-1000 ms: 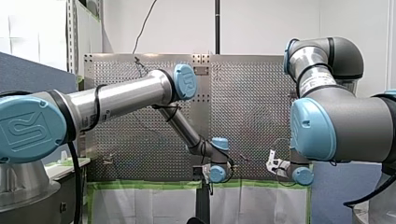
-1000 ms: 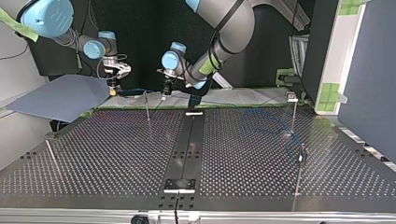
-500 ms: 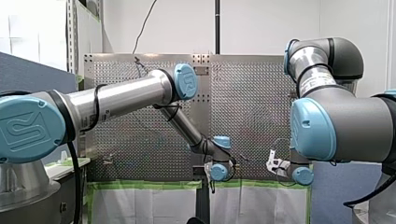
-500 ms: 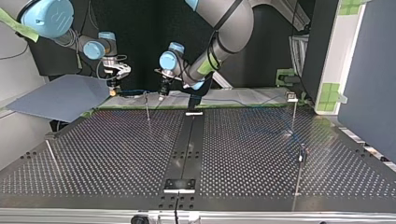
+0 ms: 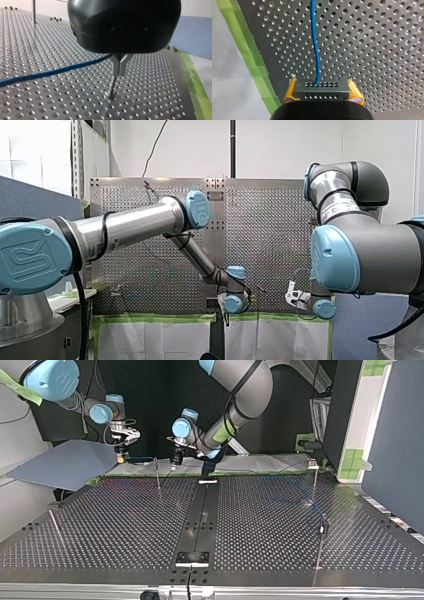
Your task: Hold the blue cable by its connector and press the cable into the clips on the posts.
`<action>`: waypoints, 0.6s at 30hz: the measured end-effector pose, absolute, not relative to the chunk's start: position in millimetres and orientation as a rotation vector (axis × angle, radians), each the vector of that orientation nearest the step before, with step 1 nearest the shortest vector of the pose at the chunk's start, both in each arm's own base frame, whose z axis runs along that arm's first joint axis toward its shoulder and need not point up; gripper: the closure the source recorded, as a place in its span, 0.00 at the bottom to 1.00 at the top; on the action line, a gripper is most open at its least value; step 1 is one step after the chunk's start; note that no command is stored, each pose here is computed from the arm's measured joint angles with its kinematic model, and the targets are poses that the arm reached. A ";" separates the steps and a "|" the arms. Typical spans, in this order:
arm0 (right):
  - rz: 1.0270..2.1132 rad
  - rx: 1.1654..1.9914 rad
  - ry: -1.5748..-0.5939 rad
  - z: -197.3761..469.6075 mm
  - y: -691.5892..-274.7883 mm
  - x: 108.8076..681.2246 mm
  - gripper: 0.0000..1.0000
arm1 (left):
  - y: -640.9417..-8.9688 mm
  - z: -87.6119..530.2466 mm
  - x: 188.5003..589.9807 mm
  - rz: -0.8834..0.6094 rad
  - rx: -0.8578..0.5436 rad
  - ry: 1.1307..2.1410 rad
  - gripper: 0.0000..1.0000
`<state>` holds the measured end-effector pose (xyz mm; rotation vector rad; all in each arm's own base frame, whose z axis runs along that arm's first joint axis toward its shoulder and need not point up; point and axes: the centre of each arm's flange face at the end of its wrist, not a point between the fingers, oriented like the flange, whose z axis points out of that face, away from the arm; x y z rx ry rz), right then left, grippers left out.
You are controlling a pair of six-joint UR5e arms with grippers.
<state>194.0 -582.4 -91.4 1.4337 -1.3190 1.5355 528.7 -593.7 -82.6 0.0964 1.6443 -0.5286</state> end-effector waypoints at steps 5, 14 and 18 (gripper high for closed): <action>1.538 1.432 -1.316 -91.1 -584.2 194.4 1.00 | -594.7 -92.7 533.8 -0.532 0.099 1.649 1.00; 1.547 1.422 -1.312 -88.9 -591.0 194.4 1.00 | -595.8 -74.6 559.3 -0.537 0.089 1.641 1.00; 1.554 1.415 -1.307 -86.4 -596.6 194.8 1.00 | -592.0 -71.4 567.1 -0.530 0.087 1.642 1.00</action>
